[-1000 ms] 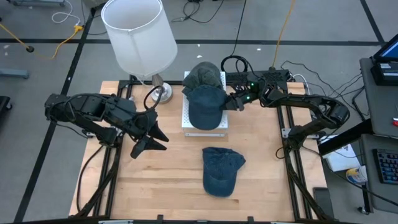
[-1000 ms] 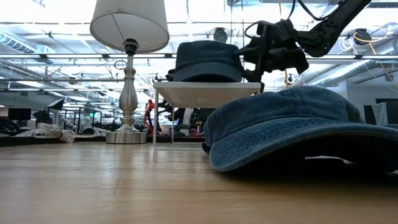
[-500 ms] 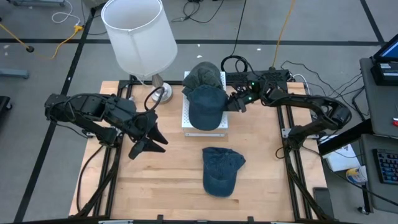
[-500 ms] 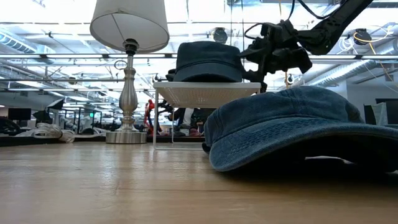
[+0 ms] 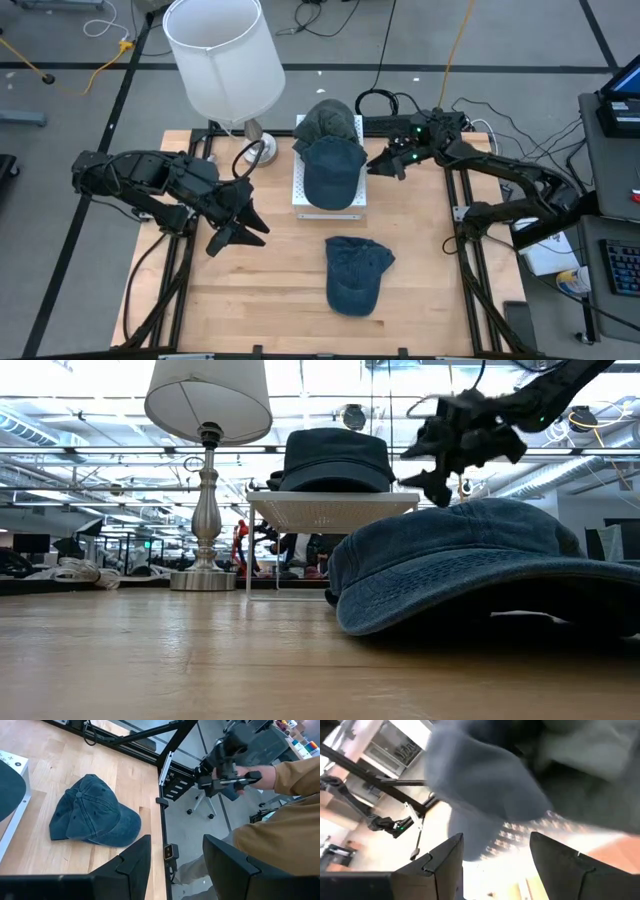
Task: Pick & Place hat
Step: Put the blue cap on the shelf
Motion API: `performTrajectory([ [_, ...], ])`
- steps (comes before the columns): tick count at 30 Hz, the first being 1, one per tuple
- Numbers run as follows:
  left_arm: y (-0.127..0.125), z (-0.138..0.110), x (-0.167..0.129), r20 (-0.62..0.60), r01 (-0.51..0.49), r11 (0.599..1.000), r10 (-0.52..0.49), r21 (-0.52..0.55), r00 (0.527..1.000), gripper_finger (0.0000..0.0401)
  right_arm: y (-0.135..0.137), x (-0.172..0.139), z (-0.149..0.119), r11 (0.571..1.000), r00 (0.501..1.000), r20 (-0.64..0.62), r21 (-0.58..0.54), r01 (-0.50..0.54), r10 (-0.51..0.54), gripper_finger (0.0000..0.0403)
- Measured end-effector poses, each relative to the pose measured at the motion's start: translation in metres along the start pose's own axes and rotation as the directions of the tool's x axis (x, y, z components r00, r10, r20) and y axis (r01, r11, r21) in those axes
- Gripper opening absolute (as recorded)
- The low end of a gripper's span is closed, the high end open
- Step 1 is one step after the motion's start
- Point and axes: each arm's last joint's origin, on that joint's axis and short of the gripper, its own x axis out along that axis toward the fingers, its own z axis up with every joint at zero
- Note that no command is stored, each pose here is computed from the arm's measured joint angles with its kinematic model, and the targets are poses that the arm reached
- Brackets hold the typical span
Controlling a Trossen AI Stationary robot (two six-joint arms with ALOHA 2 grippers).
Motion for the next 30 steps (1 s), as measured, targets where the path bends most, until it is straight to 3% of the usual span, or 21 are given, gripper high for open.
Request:
performTrajectory([
  [5, 0.000, 0.000, 0.000, 0.001, -0.002, 1.000, 0.002, 0.008, 1.000, 0.0184, 0.031, -0.001, 0.010, 0.987, 0.995, 0.093, -0.156, -0.033, 0.048, 0.0222],
  [12, 0.000, 0.000, 0.000, 0.002, -0.004, 1.000, 0.004, 0.019, 1.000, 0.0184, 0.054, 0.008, 0.016, 0.941, 0.973, 0.230, -0.331, 0.065, 0.014, 0.0221],
  [18, 0.000, 0.000, 0.000, 0.002, -0.004, 1.000, 0.004, 0.026, 1.000, 0.0184, 0.076, 0.026, 0.007, 0.885, 0.977, 0.182, -0.465, -0.012, 0.109, 0.0221],
  [21, 0.000, 0.000, 0.000, 0.002, -0.004, 0.999, 0.004, 0.035, 1.000, 0.0184, 0.084, 0.033, 0.002, 0.866, 0.979, 0.163, -0.500, -0.027, 0.125, 0.0221],
  [26, 0.000, 0.000, 0.000, 0.002, -0.004, 0.999, 0.004, 0.038, 1.000, 0.0184, 0.083, 0.047, -0.003, 0.850, 0.975, 0.220, -0.514, 0.114, 0.003, 0.0221],
  [30, 0.000, 0.000, 0.000, 0.003, -0.005, 0.999, 0.004, 0.038, 1.000, 0.0184, 0.081, 0.061, -0.003, 0.838, 0.972, 0.230, -0.537, 0.094, 0.038, 0.0221],
])
